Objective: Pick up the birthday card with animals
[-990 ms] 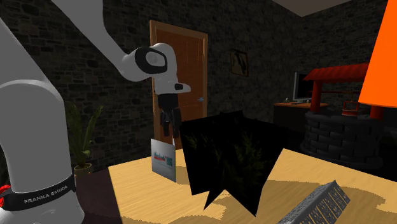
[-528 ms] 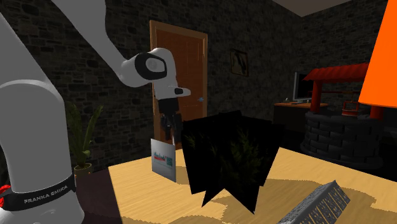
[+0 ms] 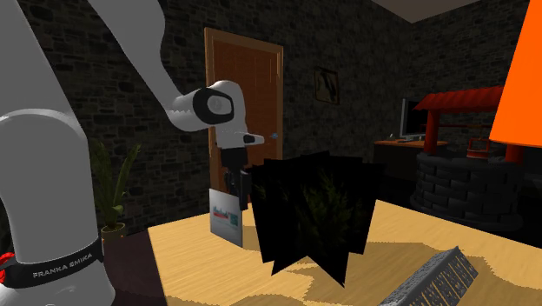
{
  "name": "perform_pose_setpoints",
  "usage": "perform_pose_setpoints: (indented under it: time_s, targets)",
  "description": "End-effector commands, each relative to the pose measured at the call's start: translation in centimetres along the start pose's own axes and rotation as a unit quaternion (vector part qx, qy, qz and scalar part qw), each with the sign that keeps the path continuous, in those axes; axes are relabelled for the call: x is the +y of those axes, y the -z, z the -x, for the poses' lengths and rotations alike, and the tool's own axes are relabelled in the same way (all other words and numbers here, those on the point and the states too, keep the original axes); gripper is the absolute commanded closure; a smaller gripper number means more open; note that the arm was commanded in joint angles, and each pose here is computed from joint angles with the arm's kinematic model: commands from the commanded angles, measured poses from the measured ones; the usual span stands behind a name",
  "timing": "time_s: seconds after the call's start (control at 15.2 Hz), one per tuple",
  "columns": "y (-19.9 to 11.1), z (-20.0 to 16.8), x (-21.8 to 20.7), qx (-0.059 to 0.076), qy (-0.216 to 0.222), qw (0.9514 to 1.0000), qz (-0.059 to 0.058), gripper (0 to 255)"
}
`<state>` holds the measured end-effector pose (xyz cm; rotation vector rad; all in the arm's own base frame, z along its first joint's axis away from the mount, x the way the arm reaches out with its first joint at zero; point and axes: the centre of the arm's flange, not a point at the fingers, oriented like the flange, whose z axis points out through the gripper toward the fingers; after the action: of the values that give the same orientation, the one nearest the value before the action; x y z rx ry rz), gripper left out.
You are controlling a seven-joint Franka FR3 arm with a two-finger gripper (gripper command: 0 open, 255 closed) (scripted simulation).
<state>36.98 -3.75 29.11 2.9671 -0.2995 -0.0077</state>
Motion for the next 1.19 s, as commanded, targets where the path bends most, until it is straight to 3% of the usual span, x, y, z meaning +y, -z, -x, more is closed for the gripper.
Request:
perform_pose_setpoints:
  time_s: [0.0,1.12]
  targets:
    - [-0.9,0.2,0.3,-0.01,-0.004,0.9999,0.0,255]
    - [6.8,0.6,1.6,-0.01,-0.004,0.9999,-0.001,255]
